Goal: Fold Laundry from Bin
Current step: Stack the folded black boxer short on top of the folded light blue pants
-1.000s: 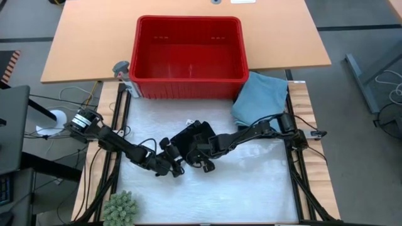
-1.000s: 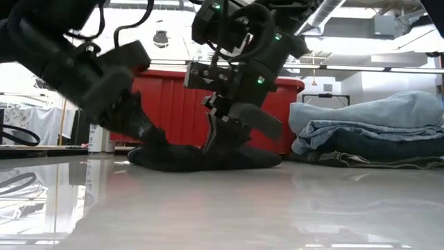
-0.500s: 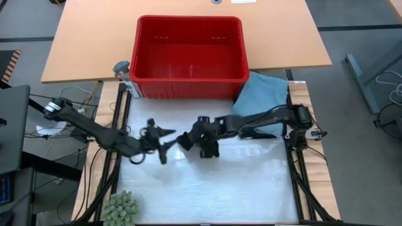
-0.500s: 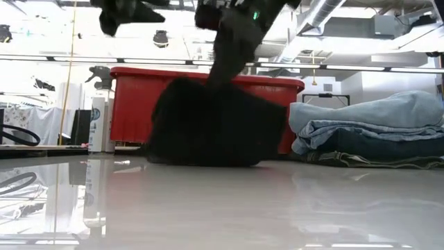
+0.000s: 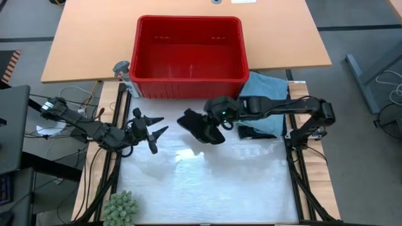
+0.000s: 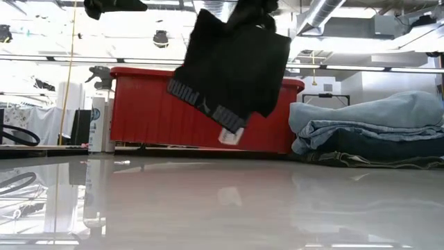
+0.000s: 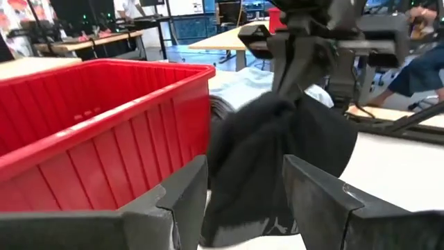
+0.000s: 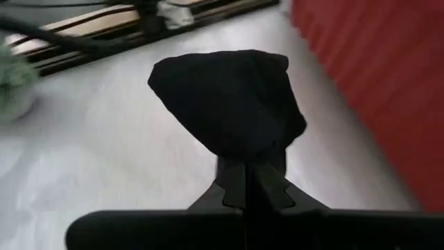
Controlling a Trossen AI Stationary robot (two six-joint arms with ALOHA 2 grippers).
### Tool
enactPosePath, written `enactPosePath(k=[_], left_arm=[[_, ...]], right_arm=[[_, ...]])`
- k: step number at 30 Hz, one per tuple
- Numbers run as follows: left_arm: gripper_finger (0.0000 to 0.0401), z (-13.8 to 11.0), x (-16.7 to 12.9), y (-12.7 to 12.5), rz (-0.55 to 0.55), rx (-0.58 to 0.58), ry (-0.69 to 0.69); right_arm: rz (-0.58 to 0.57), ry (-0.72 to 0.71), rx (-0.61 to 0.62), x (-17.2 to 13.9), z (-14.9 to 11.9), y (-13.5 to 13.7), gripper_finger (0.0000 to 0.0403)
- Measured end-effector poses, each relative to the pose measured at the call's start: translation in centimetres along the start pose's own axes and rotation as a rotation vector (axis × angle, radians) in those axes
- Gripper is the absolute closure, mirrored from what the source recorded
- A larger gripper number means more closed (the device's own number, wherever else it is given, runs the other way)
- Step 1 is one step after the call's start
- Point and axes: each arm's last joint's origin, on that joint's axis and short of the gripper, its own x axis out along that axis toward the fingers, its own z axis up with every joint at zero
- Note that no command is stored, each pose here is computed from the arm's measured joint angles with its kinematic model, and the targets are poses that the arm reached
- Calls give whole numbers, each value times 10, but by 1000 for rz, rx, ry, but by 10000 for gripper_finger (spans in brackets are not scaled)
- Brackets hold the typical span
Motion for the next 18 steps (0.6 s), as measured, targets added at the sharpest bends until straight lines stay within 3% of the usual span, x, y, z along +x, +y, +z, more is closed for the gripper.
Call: enactPosePath(k=[8, 18], left_arm=[[223, 0, 6, 4, 37, 85, 5], [223, 0, 19, 15, 43, 179, 19]], right_arm=[[-203, -23, 228, -45, -3, -18, 379], [-372, -13, 293, -80, -11, -37, 379]])
